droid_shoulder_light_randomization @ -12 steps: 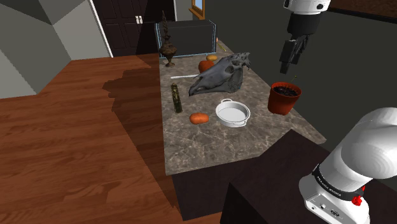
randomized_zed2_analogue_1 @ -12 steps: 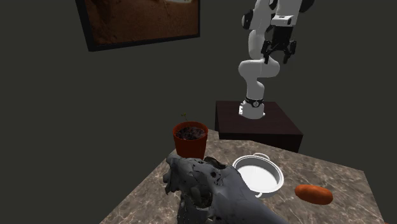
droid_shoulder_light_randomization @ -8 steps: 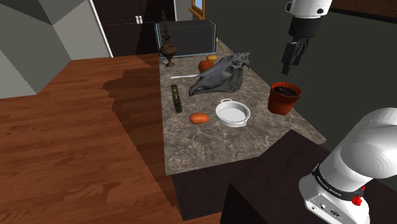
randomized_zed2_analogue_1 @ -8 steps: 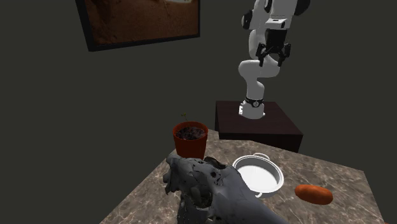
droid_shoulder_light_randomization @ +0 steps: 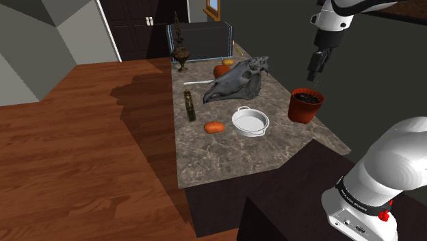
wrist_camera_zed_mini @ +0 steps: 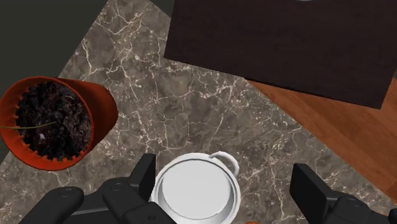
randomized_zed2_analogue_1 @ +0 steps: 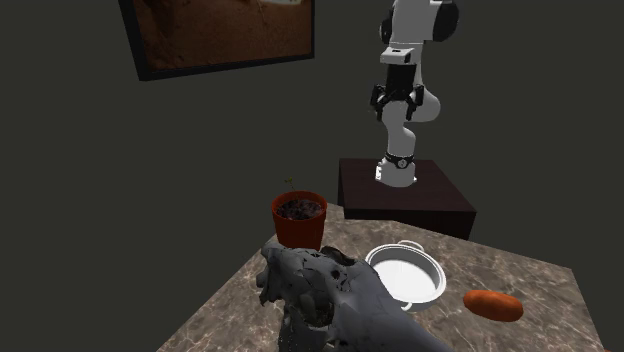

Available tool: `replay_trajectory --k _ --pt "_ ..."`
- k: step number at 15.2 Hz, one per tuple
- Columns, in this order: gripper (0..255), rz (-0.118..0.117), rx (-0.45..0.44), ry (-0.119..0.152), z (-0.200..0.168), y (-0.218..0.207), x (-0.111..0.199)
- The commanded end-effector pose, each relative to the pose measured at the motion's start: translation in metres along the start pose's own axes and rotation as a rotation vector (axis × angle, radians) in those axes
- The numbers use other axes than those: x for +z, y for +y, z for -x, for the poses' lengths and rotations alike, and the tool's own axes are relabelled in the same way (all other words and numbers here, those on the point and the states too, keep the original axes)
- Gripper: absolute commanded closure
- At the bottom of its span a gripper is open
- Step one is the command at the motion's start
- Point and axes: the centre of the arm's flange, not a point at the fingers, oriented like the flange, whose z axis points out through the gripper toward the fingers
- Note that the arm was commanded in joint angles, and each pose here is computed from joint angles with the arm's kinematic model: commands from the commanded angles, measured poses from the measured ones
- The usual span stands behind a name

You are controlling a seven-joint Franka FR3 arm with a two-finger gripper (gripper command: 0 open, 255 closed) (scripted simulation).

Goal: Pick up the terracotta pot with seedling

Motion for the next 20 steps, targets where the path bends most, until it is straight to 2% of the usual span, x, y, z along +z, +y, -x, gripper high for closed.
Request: replay_trajectory --k 1,20 --pt "0 0.000 -0.005 0.002 0.000 0.025 0.010" --pt "0 -0.011 -0.040 0.015 -0.022 0.251 0.118"
